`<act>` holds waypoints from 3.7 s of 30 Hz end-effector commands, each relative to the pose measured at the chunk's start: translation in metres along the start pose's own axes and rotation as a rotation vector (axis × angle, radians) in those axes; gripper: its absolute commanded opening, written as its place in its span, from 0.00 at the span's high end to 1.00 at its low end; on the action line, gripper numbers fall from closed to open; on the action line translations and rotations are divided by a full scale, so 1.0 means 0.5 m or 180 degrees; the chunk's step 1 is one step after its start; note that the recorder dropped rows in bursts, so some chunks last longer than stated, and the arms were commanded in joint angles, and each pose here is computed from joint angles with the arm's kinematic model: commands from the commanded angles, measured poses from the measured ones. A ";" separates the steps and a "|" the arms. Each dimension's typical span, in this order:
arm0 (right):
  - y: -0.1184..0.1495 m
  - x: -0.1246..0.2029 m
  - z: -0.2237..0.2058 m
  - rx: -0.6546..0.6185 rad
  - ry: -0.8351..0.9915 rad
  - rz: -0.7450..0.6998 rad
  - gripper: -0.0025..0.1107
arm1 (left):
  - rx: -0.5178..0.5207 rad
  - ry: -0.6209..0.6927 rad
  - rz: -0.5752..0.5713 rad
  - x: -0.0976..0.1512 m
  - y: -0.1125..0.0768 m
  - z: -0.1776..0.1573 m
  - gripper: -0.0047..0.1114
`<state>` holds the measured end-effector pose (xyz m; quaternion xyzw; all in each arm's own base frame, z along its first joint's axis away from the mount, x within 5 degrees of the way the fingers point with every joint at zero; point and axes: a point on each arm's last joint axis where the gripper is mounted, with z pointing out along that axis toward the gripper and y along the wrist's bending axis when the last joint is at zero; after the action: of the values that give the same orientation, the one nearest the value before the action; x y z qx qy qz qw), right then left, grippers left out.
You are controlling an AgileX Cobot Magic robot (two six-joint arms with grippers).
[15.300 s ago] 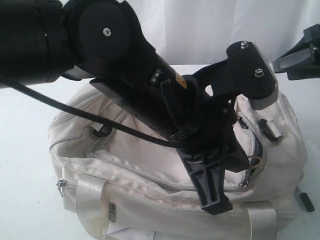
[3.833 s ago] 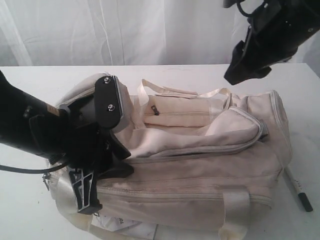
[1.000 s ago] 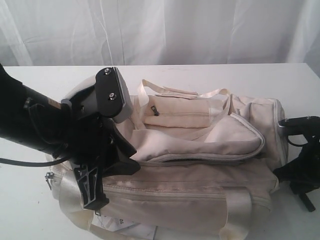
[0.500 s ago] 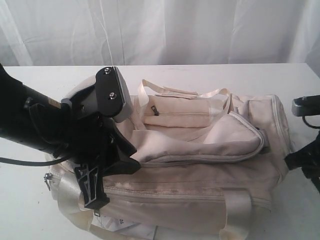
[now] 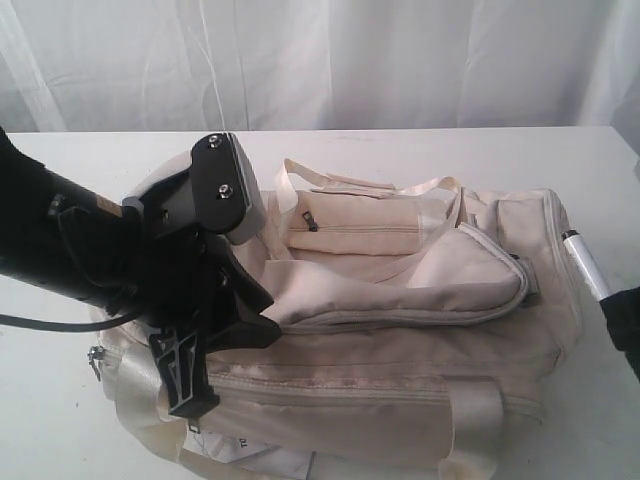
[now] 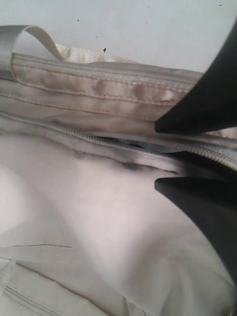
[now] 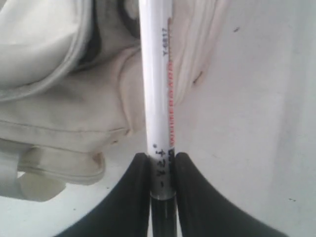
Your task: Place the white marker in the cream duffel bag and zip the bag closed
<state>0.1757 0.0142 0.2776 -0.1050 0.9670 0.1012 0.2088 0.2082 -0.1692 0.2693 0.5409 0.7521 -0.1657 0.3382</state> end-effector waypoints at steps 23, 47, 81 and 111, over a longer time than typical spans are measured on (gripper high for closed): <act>0.031 -0.004 0.060 -0.0513 0.0579 -0.0187 0.97 | -0.0038 -0.0116 -0.0105 -0.010 0.001 -0.003 0.65; 0.124 -0.210 0.186 -0.1008 0.0166 -0.0491 0.97 | -0.0040 -0.0206 -0.0232 -0.015 0.001 -0.003 0.65; 0.180 -0.128 -0.049 -0.1179 -0.0071 -0.1234 0.60 | -0.0064 -0.0214 -0.0158 -0.016 0.003 -0.003 0.65; 0.230 -0.139 -0.063 -0.1661 -0.0541 -0.1572 0.60 | -0.2103 -0.0676 -0.0119 0.005 0.150 -0.133 0.53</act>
<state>0.1945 0.1198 0.3558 -0.3618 0.8404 0.2946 0.2757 0.2487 -0.1003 0.3279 0.3761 0.7288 0.0235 0.5717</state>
